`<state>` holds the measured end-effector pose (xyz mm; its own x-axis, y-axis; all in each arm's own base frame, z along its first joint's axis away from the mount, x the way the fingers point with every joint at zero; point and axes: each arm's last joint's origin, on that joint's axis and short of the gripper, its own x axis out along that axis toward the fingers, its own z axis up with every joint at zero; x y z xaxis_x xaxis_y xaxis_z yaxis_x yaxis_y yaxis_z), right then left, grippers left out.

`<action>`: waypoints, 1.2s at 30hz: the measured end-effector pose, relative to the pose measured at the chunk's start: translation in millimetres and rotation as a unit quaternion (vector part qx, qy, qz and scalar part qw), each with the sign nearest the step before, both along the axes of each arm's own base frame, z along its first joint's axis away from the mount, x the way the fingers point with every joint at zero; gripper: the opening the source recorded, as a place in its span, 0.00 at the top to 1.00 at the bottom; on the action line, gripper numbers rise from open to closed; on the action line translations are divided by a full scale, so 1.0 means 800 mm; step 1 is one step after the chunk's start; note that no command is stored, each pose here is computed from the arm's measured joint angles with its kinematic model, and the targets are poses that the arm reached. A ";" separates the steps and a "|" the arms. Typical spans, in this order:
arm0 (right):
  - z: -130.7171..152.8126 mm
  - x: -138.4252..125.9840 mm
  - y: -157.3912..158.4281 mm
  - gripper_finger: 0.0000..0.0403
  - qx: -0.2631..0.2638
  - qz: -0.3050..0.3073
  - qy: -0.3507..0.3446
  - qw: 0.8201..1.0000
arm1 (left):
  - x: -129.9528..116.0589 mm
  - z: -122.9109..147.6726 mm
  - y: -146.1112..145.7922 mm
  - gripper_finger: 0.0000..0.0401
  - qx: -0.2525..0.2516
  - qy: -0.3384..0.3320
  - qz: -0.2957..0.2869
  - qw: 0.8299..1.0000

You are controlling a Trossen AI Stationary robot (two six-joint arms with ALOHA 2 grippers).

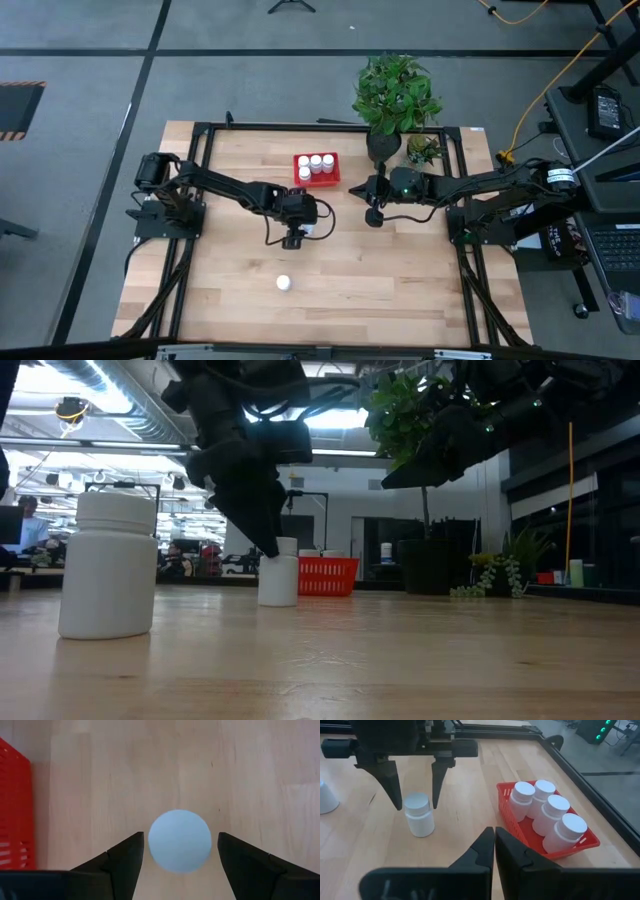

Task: Pick and place pill bottles into a basket
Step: Put the white pill bottle into the red bin

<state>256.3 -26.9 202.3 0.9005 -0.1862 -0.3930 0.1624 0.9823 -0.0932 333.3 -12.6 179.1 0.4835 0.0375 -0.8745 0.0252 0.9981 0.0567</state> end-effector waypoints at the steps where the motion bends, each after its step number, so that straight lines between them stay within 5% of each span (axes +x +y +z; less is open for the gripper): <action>1: 0.000 0.000 0.000 0.95 0.000 0.000 0.000 1.000 | 0.000 0.000 0.000 0.39 0.001 0.000 0.000 1.000; 25: 0.000 0.000 0.000 0.95 -0.001 0.000 0.000 1.000 | 0.002 0.002 0.000 0.40 0.011 -0.010 -0.015 1.000; 36: 0.000 0.000 0.000 0.95 -0.001 0.000 0.000 1.000 | 0.001 0.002 0.000 0.61 0.015 -0.006 -0.025 1.000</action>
<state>256.3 -26.9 202.3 0.9007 -0.1866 -0.3923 0.1616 0.9822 -0.0960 334.1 -12.9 180.7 0.4968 0.0395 -0.8670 0.0750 0.9933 0.0882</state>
